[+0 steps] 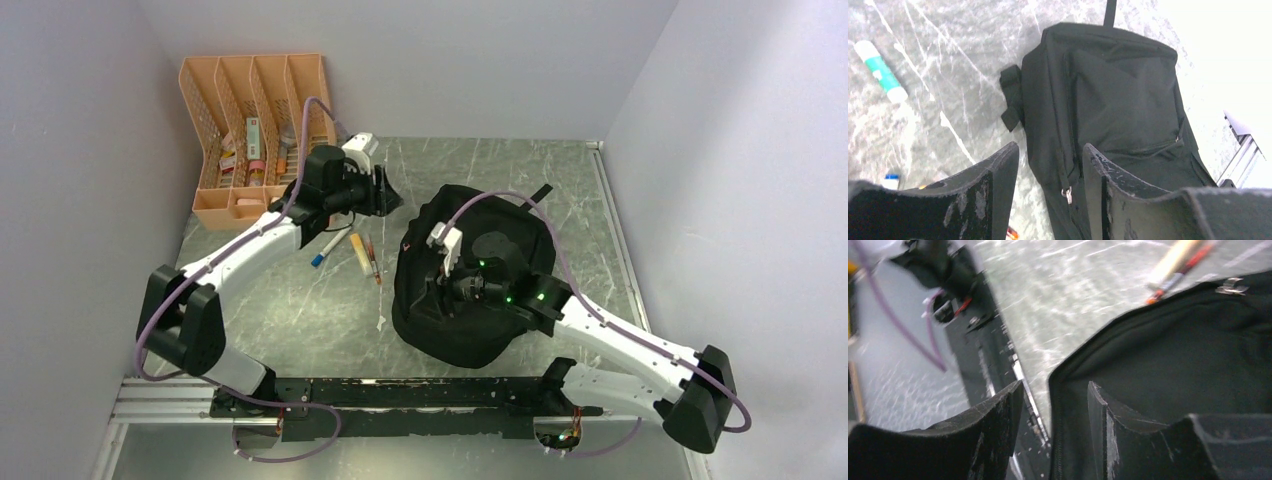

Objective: Pack the student bag
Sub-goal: Zip the student bag at the center of the board, then unzip the student bag at the center of the board.

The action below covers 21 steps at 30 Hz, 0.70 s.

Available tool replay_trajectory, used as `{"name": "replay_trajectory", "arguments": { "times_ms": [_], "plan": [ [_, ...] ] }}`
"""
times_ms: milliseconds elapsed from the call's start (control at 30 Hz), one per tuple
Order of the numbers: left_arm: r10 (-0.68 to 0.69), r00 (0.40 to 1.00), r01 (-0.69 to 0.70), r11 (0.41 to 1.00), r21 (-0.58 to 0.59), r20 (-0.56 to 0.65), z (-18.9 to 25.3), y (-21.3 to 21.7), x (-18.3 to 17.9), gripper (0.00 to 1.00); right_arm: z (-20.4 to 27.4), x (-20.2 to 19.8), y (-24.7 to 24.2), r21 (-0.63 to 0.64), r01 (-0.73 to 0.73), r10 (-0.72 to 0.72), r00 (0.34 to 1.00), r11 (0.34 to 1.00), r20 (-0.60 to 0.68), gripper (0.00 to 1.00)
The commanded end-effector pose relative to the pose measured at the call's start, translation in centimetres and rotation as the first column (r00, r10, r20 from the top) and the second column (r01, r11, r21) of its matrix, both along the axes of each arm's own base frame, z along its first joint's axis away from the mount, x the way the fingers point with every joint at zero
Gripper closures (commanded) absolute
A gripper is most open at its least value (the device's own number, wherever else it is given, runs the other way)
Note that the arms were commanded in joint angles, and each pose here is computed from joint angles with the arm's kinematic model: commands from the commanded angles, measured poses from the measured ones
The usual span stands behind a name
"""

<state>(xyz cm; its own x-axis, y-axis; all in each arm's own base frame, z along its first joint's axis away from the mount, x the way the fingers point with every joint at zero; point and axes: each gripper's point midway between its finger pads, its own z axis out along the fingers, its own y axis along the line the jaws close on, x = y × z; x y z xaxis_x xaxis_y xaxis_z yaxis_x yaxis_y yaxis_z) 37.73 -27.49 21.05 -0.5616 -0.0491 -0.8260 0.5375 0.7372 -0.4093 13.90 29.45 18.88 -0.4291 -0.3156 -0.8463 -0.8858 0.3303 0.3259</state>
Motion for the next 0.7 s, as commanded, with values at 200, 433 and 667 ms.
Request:
{"name": "replay_trajectory", "arguments": {
  "times_ms": [200, 433, 667],
  "plan": [
    [0.074, 0.985, -0.073, 0.997, 0.008, -0.156, -4.0, 2.6, -5.4, 0.33, 1.4, 9.2, -7.2, 0.015, 0.754, -0.754, 0.657, 0.657, -0.005, 0.44],
    [0.086, 0.978, -0.078, 0.996, 0.052, -0.190, -5.6, 1.5, -9.8, 0.21, -0.4, 10.3, -10.4, -0.081, 0.868, -0.869, 0.494, 0.490, 0.035, 0.41],
    [0.038, 0.971, -0.021, 0.997, 0.072, -0.238, -7.8, -0.1, -12.2, 0.22, -2.9, 10.1, -9.5, -0.218, 0.836, -0.856, 0.518, 0.503, 0.010, 0.42]
  ]
}}
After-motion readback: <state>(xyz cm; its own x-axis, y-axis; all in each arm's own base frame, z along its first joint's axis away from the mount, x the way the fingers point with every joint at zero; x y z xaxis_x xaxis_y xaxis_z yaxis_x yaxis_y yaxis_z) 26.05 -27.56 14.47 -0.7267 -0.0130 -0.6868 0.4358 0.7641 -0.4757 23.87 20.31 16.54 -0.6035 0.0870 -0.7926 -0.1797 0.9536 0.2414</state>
